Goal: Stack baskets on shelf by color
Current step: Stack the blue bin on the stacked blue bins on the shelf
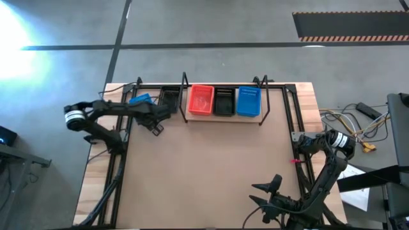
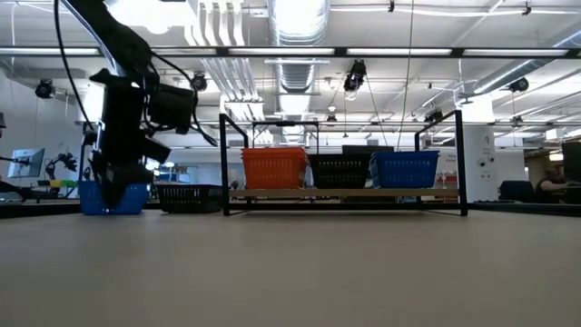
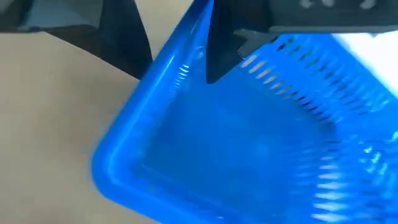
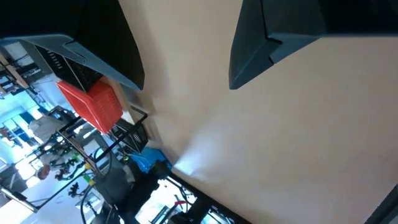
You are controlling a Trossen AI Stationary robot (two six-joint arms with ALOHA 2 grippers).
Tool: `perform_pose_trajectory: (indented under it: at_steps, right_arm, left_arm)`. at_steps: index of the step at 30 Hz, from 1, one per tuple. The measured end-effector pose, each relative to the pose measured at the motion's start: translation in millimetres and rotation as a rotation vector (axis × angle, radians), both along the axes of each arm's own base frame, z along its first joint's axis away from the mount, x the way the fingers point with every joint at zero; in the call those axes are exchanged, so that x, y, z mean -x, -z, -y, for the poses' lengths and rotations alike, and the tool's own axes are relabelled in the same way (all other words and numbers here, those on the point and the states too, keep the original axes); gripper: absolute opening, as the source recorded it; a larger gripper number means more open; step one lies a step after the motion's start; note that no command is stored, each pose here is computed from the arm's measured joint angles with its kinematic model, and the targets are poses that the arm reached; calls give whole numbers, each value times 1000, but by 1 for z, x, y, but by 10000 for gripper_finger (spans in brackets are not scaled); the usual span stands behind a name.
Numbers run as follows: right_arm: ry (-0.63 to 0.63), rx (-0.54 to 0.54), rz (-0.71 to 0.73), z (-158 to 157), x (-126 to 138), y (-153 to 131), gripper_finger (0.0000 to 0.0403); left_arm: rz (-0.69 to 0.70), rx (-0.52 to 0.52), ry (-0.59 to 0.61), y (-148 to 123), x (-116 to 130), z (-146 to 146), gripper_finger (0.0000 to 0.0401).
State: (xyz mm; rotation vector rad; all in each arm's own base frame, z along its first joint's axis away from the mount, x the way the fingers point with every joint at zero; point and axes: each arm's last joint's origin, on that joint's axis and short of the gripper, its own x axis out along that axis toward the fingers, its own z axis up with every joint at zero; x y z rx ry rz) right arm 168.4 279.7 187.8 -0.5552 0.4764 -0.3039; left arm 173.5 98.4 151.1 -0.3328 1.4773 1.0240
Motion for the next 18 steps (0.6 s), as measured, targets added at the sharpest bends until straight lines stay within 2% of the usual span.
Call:
perform_pose_trajectory:
  at_steps: [4,8,13,16,18]
  right_arm:
    - [0,0,0,0,0,0,227]
    - [0,-5,2,0,0,0,227]
    - [-4,-23,-3,-2,0,0,227]
    - [-10,-46,-20,-5,0,-2,227]
    - [-20,-59,-43,-8,1,-5,227]
  left_arm:
    - [80,144,45,-1,-13,12,75]
    - [189,291,98,-10,-27,41,11]
    - [270,432,180,-22,-43,100,9]
    - [312,473,227,-31,-49,142,3]
    - [388,502,257,-35,-54,169,1]
